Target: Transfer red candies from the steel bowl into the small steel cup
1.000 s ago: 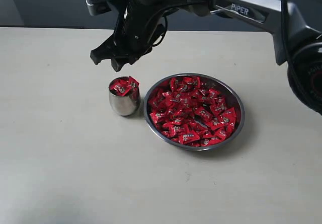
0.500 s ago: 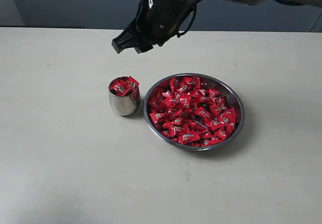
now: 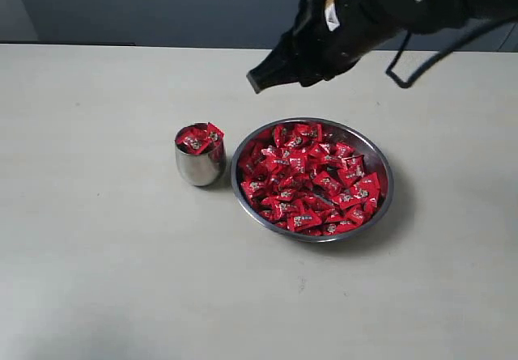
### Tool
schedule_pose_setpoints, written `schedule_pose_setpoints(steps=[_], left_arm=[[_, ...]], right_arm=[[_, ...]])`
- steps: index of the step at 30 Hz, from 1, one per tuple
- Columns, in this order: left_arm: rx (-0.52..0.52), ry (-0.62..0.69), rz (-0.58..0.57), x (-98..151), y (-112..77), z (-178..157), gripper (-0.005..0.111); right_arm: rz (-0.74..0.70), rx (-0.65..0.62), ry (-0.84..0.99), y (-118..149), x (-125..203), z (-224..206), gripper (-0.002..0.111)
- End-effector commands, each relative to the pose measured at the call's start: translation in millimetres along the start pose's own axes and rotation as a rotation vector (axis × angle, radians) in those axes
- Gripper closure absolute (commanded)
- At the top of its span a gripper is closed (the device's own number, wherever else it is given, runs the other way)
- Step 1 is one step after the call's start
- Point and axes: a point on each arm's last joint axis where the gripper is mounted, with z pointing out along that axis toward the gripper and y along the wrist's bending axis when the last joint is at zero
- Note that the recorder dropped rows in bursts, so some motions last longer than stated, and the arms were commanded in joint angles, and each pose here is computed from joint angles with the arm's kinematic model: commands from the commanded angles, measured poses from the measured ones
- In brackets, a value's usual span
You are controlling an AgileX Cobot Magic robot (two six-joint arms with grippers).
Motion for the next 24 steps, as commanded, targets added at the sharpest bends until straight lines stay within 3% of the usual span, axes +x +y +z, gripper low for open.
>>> schedule_pose_setpoints(steps=[1, 4, 10, 17, 24], left_arm=[[0.005, -0.008, 0.002, 1, -0.3, 0, 0.106], [0.005, -0.008, 0.002, 1, -0.3, 0, 0.106], [0.005, -0.008, 0.002, 1, -0.3, 0, 0.106], [0.005, -0.008, 0.002, 1, -0.3, 0, 0.106], [0.005, -0.008, 0.002, 1, -0.3, 0, 0.106]], right_arm=[[0.011, 0.019, -0.021, -8, 18, -25, 0.097], [0.048, 0.043, -0.054, -14, 29, -44, 0.109], [0.202, 0.076, -0.157, -30, 57, -105, 0.109], [0.279, 0.130, -0.223, -50, 90, -176, 0.109], [0.276, 0.211, -0.182, -61, 110, -198, 0.109]])
